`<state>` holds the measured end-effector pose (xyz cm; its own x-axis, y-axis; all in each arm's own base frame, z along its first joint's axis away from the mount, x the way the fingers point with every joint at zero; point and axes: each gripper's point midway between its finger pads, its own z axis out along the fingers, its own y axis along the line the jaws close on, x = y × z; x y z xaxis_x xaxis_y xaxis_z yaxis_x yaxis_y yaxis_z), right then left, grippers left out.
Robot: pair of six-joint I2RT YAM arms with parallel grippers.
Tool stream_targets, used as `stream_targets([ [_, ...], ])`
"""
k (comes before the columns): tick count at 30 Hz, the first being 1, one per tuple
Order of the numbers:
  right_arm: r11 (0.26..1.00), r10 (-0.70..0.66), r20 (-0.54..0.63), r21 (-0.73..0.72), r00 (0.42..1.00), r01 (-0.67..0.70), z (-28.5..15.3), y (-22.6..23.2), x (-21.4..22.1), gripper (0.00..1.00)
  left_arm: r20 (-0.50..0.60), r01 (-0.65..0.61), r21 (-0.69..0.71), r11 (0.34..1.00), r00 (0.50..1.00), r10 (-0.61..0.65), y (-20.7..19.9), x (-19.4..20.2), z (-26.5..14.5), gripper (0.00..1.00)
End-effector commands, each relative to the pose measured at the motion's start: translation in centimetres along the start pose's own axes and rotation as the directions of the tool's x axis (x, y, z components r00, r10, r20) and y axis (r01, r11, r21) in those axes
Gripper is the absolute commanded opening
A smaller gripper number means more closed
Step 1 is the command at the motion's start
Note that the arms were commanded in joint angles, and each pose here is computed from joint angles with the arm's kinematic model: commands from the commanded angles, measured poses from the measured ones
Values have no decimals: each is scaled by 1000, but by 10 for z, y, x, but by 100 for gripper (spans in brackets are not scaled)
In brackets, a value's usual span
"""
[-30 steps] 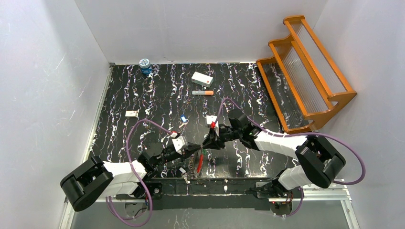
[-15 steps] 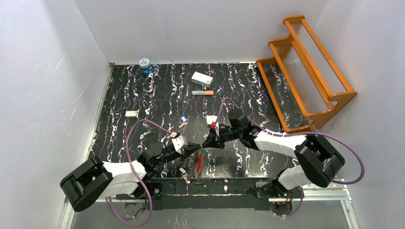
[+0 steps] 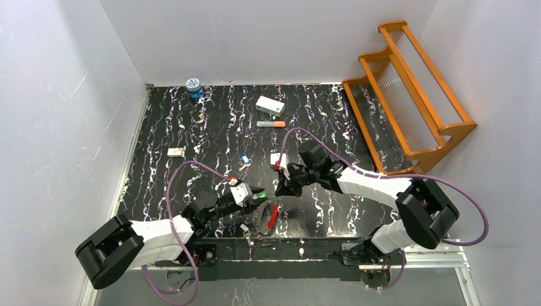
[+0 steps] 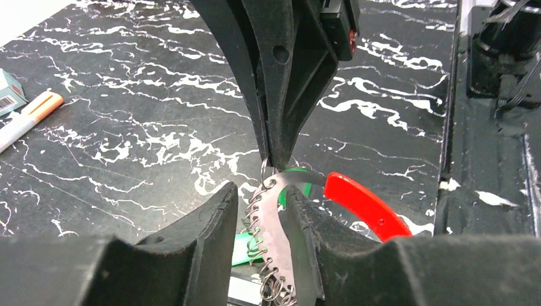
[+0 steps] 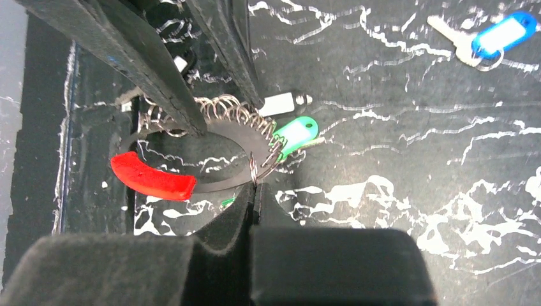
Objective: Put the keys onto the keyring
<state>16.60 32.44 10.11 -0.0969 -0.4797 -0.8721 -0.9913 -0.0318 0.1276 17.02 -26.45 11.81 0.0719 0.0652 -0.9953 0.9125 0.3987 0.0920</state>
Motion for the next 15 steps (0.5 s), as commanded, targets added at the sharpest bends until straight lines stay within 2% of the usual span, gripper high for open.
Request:
stream_targets([
  [1, 999, 40, -120, 22, 992, -38, -1, -4, 15, 1, -79, -73, 16, 997, 994, 74, 4, 5, 5, 33],
  [9, 996, 87, -308, 45, 947, -77, 11, -4, 32, 1, -189, -108, 66, 992, 975, 118, 3, 23, 5, 36],
  [15, 996, 89, -284, 27, 955, -85, 19, -1, 21, 1, -209, -84, 128, 988, 972, 109, -7, 31, 6, 36],
])
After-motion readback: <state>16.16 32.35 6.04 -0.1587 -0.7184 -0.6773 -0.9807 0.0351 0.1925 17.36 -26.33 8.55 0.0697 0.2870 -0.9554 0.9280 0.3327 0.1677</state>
